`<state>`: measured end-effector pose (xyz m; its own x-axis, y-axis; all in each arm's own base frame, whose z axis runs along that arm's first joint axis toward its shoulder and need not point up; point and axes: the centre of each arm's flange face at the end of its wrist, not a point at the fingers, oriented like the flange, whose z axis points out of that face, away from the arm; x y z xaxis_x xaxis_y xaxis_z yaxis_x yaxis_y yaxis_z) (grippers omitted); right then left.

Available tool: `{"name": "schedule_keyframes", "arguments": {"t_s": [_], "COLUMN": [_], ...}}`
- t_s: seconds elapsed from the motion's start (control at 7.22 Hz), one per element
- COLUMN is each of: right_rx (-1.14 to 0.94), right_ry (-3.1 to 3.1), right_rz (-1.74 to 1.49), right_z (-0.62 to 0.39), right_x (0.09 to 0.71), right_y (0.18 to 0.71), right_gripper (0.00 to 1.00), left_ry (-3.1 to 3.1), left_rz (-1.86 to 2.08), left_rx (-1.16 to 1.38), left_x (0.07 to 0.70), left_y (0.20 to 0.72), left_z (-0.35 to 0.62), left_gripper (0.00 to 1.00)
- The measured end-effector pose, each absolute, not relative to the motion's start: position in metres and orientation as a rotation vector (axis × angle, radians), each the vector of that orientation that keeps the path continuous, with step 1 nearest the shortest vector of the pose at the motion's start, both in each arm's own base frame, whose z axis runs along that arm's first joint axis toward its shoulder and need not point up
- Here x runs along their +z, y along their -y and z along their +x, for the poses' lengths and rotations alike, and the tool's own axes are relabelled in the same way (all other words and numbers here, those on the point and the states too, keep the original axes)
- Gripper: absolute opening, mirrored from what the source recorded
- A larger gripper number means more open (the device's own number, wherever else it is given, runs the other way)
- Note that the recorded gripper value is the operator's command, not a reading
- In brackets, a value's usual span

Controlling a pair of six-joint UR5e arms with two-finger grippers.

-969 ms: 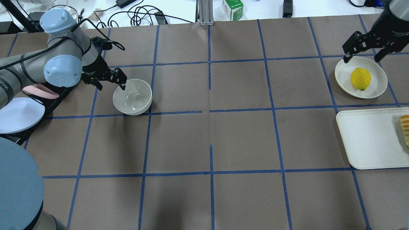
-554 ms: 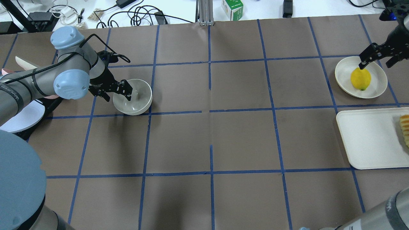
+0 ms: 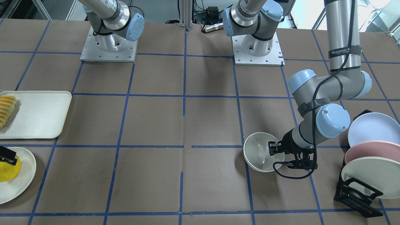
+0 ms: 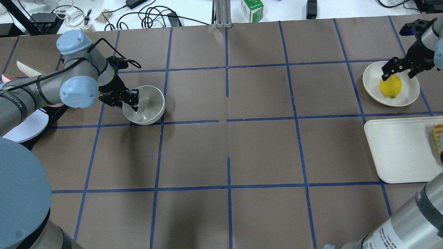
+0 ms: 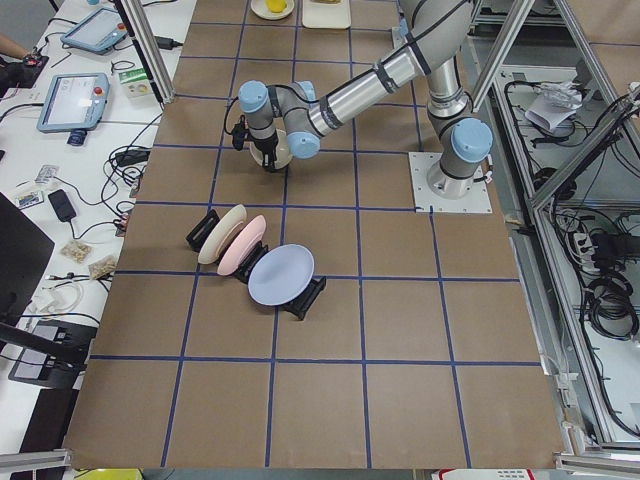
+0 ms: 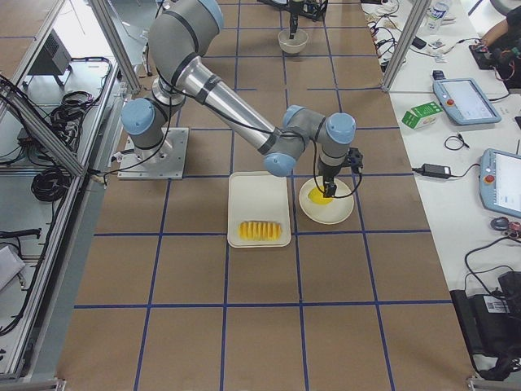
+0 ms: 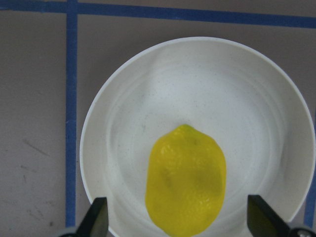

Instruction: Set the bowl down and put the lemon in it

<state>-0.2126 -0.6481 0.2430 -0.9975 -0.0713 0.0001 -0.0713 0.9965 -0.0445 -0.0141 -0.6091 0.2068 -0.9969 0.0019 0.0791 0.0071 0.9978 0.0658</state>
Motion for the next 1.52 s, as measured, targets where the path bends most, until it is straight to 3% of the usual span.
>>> {"name": "schedule_keyframes", "arguments": {"t_s": [0.28,0.42,0.55,0.69,1.11,1.52], "right_rx": [-0.047,-0.038,-0.031,-0.026,0.022,0.064], "right_ry": [-3.131,-3.128,-3.125,-3.125,-3.162,-3.18], "right_rz": [-0.115,-0.117,-0.126,-0.137,-0.141,-0.135], "right_z": [-0.215,-0.215,-0.216,-0.216,-0.22,-0.21], "right_x": [0.219,0.214,0.209,0.208,0.214,0.27], "right_y": [0.652,0.652,0.653,0.653,0.649,0.631], "right_gripper": [1.0,0.7,0.2,0.0,0.0,0.0], "left_ry": [3.062,3.066,3.07,3.063,2.979,2.957], "left_rz": [0.007,0.025,0.034,0.043,0.021,0.069], "left_rx": [-0.091,-0.076,-0.056,-0.048,-0.056,-0.027], "left_x": [0.21,0.217,0.228,0.241,0.254,0.239], "left_y": [0.611,0.611,0.611,0.61,0.596,0.573], "left_z": [-0.014,-0.014,-0.018,-0.026,-0.118,-0.236], "left_gripper": [0.0,0.0,0.0,0.0,0.0,0.0]}}
